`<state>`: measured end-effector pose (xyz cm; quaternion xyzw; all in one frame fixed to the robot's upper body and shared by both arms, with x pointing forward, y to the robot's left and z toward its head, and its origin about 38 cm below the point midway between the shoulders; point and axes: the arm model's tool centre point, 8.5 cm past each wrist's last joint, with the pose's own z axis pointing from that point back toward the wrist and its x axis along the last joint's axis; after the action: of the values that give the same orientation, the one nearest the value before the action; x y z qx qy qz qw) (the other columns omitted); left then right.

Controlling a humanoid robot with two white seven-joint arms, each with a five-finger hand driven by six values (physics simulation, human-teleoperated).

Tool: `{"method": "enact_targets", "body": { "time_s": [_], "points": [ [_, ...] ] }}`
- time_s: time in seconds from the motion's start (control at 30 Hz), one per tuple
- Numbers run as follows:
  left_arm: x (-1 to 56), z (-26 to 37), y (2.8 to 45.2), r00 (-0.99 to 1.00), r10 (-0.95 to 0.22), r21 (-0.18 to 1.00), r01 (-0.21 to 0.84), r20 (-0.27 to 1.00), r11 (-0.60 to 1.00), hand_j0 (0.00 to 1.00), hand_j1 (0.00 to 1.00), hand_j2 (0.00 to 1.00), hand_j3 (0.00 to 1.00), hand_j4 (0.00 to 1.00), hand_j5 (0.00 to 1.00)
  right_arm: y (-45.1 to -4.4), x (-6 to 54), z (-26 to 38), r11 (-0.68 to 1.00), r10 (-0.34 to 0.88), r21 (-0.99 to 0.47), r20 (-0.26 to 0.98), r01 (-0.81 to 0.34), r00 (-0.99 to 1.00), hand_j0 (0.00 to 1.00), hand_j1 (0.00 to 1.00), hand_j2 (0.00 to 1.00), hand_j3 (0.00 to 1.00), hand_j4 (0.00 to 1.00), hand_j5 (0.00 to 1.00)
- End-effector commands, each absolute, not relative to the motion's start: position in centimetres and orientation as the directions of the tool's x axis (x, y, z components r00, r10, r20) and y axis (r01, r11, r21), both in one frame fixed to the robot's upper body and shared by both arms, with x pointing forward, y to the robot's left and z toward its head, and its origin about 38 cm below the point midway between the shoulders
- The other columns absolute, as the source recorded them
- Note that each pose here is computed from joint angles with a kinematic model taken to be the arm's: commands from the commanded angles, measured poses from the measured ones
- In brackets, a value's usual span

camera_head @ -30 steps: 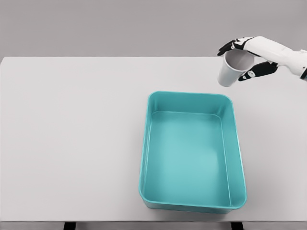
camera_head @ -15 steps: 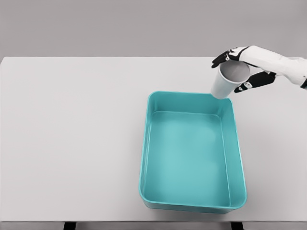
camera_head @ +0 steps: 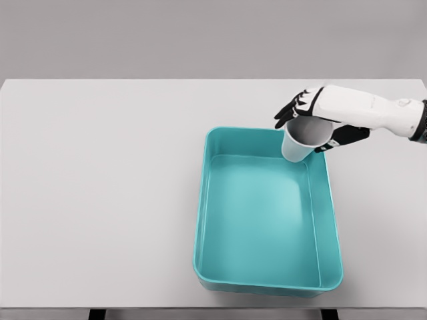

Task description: Put the paper cup into the basket with your right arm

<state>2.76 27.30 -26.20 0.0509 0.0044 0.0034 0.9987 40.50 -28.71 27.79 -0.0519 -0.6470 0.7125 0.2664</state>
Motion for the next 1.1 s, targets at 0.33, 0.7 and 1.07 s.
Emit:
{"method": "enact_targets", "body": {
  "time_s": [0.33, 0.7, 1.07],
  "points": [
    [2.8, -26.2, 27.3, 1.0, 0.007, 0.101, -0.006, -0.009, 0.995, 1.0, 1.0, 1.0, 1.0, 1.0, 1.0, -26.6, 39.7, 25.9, -0.264, 0.412, -0.947, 0.059, -0.181, -0.909, 0.74, 0.74, 0.74, 0.74, 0.74, 0.74],
    [2.8, -26.2, 27.3, 1.0, 0.007, 0.101, -0.006, -0.009, 0.995, 1.0, 1.0, 1.0, 1.0, 1.0, 1.0, -23.6, 39.0, 26.4, -0.409, 0.298, -0.911, -0.078, -0.054, -0.951, 0.82, 0.82, 0.82, 0.82, 0.82, 0.82],
    [2.8, -26.2, 27.3, 1.0, 0.007, 0.101, -0.006, -0.009, 0.995, 1.0, 1.0, 1.0, 1.0, 1.0, 1.0, -24.3, 39.4, 28.7, -0.411, 0.309, -0.912, -0.137, -0.002, -0.941, 1.0, 1.0, 1.0, 1.0, 1.0, 1.0]
  ]
}}
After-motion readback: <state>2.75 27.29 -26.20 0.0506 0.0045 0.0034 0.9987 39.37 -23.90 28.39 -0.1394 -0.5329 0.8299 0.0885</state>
